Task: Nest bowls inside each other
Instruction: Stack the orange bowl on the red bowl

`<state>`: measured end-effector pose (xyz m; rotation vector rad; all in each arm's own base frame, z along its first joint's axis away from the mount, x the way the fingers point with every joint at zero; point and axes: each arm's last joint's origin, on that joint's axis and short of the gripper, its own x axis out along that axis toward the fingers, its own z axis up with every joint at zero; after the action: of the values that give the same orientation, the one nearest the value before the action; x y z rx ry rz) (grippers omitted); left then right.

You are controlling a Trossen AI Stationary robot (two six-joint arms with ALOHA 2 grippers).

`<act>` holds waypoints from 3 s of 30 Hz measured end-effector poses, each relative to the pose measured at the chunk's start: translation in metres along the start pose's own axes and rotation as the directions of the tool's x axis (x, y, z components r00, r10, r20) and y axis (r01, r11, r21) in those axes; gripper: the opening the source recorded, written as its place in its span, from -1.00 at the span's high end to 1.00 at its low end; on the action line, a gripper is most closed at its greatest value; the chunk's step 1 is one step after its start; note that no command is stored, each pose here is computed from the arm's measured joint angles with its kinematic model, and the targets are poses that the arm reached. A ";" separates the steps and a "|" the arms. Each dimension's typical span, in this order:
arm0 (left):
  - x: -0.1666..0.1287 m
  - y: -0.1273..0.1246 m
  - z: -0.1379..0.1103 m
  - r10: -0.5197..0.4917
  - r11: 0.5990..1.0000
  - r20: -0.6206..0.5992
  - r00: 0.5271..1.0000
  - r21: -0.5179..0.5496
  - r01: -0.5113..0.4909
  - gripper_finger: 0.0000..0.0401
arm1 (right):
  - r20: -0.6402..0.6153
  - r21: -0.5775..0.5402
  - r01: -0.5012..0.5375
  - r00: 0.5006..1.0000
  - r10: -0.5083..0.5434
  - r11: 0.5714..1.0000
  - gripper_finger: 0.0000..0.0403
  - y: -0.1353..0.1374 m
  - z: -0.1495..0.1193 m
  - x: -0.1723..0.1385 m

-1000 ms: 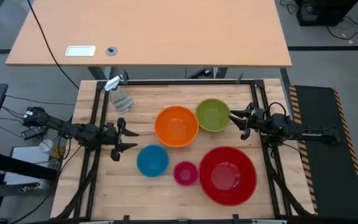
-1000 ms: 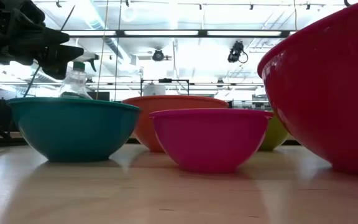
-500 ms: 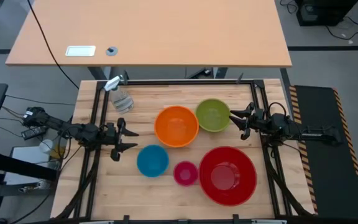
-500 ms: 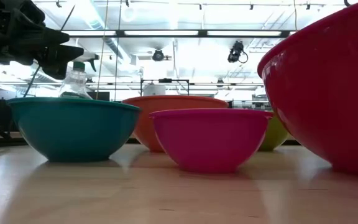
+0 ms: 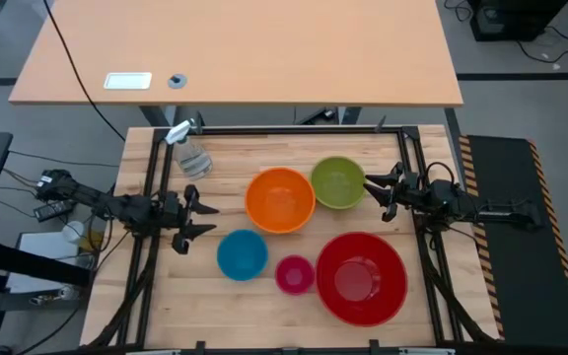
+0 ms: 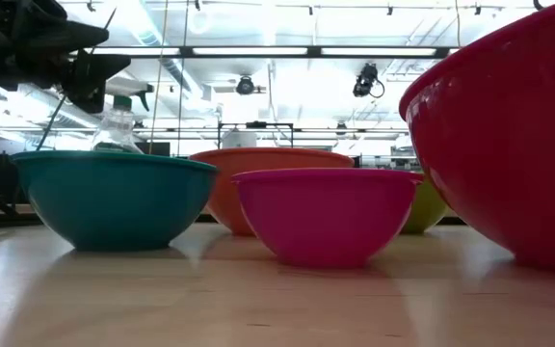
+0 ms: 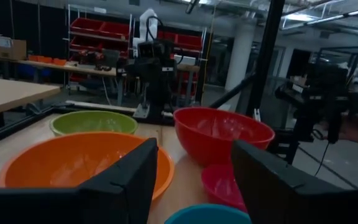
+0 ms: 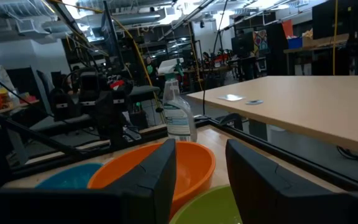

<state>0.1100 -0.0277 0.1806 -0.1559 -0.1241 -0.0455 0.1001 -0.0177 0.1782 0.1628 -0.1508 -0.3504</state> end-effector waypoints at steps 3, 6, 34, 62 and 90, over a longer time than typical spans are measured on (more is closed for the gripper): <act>0.000 0.000 0.001 -0.001 1.000 0.008 1.000 -0.002 0.001 -0.04 | 0.009 0.002 -0.001 1.000 0.001 1.000 0.27 0.000 0.001 0.000; 0.000 0.000 0.003 -0.003 1.000 0.025 1.000 -0.007 0.003 -0.04 | 0.046 0.013 -0.007 0.999 0.007 1.000 0.27 0.001 0.005 0.000; 0.021 -0.004 0.018 0.128 0.986 0.014 0.992 -0.106 -0.126 -0.04 | -0.228 -0.002 -0.085 0.970 0.082 0.996 0.43 0.037 0.079 0.077; 0.059 -0.017 0.036 0.201 0.980 -0.258 0.945 0.040 -0.198 -0.04 | -0.810 -0.438 -0.485 0.578 -0.099 0.757 -0.01 0.123 0.044 0.212; 0.060 0.001 0.039 0.414 0.909 -0.204 0.887 0.138 -0.392 -0.04 | -0.874 -0.484 -0.751 0.388 -0.293 0.449 0.13 0.147 -0.040 0.232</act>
<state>0.1649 -0.0230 0.2266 -0.0793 0.1398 0.3594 0.3704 0.0420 0.1937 -0.7667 1.1676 0.1222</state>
